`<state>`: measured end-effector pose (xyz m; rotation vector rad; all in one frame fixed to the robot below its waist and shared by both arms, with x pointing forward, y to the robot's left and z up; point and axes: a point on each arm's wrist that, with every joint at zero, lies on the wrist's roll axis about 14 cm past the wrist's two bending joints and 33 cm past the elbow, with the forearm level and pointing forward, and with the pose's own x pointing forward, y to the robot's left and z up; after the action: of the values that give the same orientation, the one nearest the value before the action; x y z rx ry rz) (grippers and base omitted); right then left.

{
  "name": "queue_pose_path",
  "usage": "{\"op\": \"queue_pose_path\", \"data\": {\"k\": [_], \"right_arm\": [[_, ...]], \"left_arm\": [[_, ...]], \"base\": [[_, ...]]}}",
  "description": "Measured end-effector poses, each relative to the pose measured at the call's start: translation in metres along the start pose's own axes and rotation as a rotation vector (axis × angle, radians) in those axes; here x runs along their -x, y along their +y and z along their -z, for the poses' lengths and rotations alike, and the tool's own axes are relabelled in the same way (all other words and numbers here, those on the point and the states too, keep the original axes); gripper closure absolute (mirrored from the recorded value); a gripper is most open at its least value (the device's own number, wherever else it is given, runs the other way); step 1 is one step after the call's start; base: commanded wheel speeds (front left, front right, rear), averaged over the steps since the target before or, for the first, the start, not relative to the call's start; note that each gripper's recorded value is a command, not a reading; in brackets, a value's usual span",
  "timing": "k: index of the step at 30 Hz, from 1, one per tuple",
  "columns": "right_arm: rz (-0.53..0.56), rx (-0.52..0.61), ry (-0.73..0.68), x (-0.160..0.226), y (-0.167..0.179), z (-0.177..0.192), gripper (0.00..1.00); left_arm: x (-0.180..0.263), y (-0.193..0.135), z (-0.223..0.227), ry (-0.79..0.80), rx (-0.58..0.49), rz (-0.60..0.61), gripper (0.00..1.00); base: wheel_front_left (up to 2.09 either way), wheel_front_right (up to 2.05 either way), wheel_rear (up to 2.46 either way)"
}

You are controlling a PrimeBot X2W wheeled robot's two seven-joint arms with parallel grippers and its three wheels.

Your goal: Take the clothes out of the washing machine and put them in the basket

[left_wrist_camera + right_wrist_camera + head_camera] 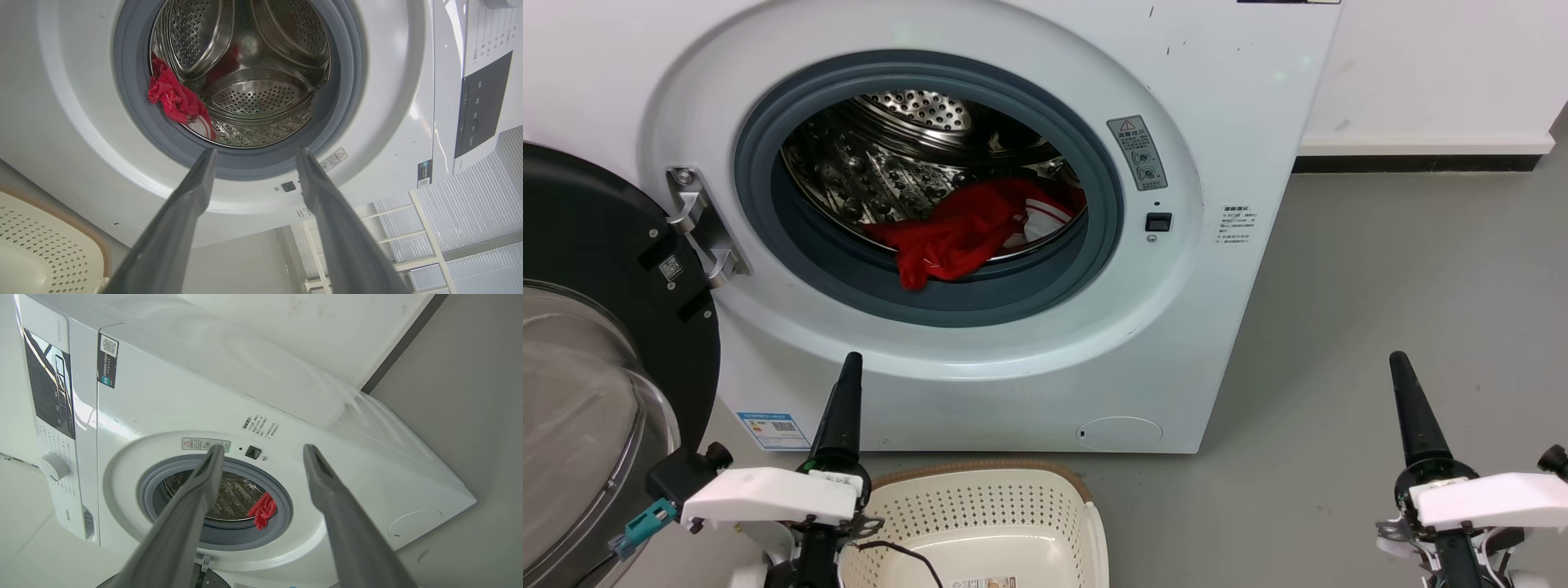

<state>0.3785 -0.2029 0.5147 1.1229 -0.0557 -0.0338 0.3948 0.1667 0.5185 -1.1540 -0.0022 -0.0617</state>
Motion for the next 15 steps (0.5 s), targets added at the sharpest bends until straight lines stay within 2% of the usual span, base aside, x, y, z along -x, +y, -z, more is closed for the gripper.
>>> {"op": "queue_pose_path", "data": {"k": [15], "right_arm": [[-0.057,0.328,0.004,0.003,0.014,0.006,0.0]], "left_arm": [[-0.004,-0.018,0.01,0.01,-0.255,0.046,0.0]], "base": [[0.0,0.0,0.0]]}}
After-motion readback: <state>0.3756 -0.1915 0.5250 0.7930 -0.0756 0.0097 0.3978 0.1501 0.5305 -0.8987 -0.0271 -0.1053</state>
